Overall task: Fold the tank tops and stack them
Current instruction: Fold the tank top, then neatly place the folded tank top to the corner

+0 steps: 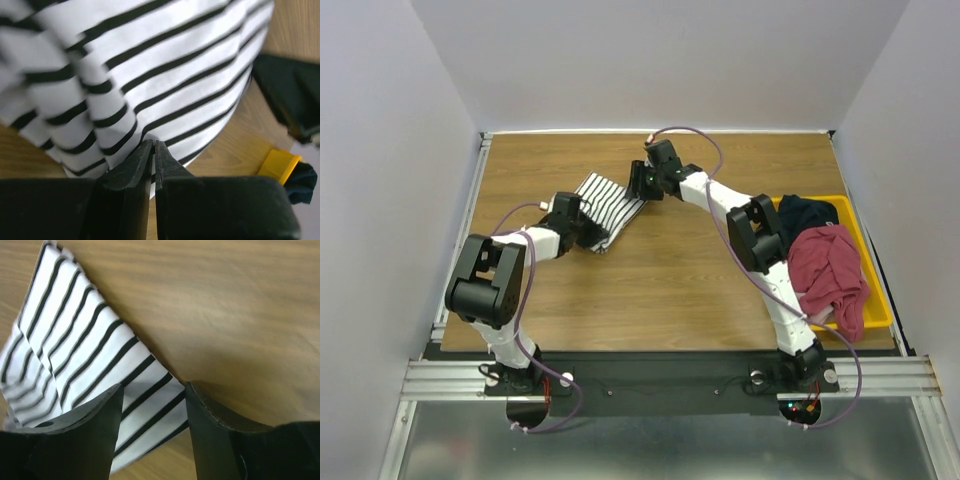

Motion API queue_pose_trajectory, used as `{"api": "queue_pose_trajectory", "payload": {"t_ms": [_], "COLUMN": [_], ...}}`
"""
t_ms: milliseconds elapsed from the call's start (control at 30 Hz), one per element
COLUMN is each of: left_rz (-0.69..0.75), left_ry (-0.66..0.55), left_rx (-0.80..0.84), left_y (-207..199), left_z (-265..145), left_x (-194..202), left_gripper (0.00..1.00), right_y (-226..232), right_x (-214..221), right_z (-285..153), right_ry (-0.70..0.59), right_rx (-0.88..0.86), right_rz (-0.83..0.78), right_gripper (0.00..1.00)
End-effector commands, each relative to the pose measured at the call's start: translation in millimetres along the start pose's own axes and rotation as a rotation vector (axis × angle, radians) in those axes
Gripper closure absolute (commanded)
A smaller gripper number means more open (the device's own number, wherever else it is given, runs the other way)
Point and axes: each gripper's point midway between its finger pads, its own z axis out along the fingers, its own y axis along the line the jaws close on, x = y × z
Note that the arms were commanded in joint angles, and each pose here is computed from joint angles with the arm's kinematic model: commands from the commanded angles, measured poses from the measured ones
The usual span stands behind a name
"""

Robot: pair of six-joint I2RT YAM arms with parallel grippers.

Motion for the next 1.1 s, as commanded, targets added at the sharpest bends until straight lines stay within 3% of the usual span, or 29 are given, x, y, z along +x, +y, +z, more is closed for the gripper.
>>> {"api": "queue_pose_trajectory", "payload": {"t_ms": [0,133,300,500,533,767,1067], "left_rz": [0.025,0.066,0.21,0.443,0.487,0.757,0.825], "left_ry": [0.024,-0.004,-0.115,-0.229,-0.206,-0.114,0.013], "left_rx": [0.098,0.093,0.069,-0.067,-0.09,-0.261,-0.362], "left_y": [-30,-34,-67,-99,-97,-85,-45], "left_z": [-15,-17,-32,-43,-33,-11,28], "left_x": [20,11,-26,-59,-54,-38,-15], "left_gripper": [0.8,0.77,0.75,0.5,0.44,0.42,0.4], "right_y": [10,19,23,24,24,-16,-25], "right_x": [-6,-27,-72,-118,-132,-144,-113], "right_z": [22,28,-7,-57,-75,-140,-194], "right_ry": [0.013,-0.044,-0.171,-0.307,-0.346,-0.391,-0.405], "right_rx": [-0.044,-0.063,0.002,0.074,0.087,0.147,0.135], "right_rz": [-0.078,-0.11,-0.143,-0.13,-0.107,0.034,0.037], "right_gripper": [0.39,0.32,0.25,0.21,0.21,0.21,0.18]}}
